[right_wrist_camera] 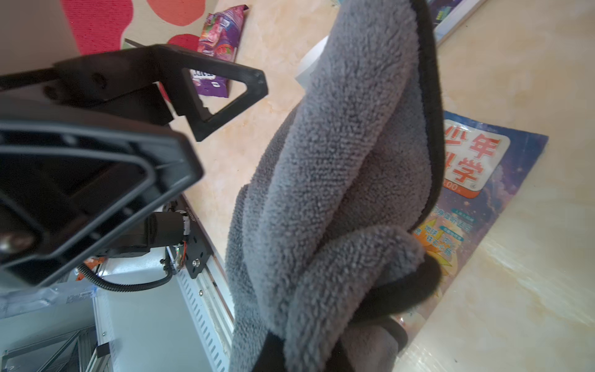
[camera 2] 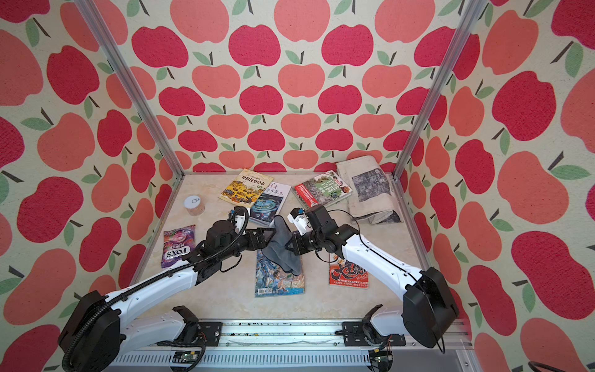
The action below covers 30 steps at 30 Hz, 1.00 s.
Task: Wipe the cover of the book
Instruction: Adjust the book at the center of the board.
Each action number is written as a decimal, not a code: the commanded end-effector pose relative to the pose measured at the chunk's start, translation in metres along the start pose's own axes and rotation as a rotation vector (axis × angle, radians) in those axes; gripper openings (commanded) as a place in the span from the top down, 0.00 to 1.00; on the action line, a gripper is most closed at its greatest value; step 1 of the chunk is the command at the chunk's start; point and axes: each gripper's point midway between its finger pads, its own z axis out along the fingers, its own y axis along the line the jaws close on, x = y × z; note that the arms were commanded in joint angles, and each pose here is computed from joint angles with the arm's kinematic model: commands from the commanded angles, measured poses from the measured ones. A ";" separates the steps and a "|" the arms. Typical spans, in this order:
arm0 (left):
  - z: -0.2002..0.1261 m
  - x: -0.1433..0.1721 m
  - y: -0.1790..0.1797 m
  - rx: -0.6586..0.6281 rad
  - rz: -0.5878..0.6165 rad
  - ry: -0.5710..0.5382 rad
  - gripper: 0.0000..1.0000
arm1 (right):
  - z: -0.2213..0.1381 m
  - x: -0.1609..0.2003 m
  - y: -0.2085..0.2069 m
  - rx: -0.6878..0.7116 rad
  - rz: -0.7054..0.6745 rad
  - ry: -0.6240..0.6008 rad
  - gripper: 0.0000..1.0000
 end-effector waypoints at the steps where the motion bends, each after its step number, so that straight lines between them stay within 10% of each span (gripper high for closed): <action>1: -0.006 -0.008 0.012 -0.036 -0.030 -0.056 0.01 | 0.012 0.002 -0.042 0.222 0.007 0.015 1.00; 8: -0.020 0.011 0.077 -0.257 -0.209 -0.073 0.01 | 0.071 -0.008 -0.086 0.460 0.035 0.099 1.00; 19: -0.053 0.030 0.124 -0.353 -0.393 -0.132 0.01 | 0.172 -0.021 -0.042 0.272 0.054 0.226 1.00; 30: -0.033 0.040 0.136 -0.324 -0.456 -0.103 0.01 | 0.148 -0.008 -0.073 0.315 0.135 0.222 1.00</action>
